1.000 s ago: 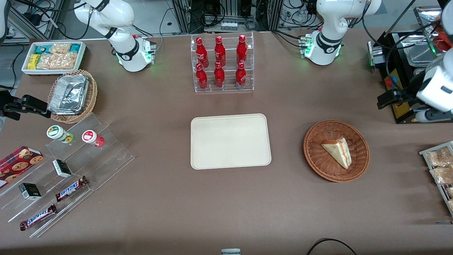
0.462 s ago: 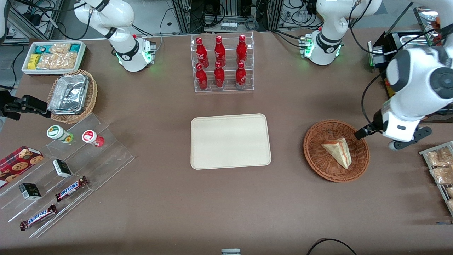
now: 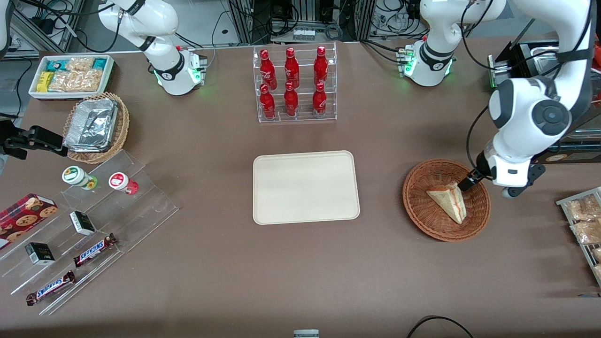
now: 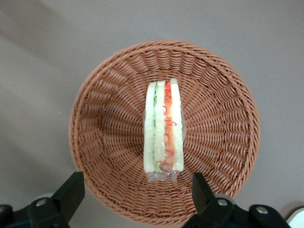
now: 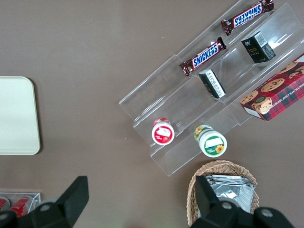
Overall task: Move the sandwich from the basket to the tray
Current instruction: 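Lower the left gripper and close it on the wrapped sandwich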
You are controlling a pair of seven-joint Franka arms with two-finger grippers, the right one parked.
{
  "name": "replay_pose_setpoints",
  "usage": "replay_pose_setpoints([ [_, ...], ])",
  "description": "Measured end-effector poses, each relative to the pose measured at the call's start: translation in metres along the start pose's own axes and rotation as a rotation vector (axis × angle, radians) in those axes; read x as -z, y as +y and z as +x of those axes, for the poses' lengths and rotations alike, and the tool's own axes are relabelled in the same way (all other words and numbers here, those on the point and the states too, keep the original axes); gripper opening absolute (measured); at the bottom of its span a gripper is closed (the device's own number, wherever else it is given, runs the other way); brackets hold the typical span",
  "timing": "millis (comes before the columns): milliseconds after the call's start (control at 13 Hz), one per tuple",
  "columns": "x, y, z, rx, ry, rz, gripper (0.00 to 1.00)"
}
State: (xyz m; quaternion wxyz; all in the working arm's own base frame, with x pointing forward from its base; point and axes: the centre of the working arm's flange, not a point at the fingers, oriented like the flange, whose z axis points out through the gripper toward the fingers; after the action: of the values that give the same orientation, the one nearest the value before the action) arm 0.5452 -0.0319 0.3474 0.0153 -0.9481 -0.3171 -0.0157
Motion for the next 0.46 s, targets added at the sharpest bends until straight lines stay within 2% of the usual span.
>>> replay_pose_setpoints([
  [462,-0.032,0.01,-0.002,0.002,0.002,-0.008,1.0],
])
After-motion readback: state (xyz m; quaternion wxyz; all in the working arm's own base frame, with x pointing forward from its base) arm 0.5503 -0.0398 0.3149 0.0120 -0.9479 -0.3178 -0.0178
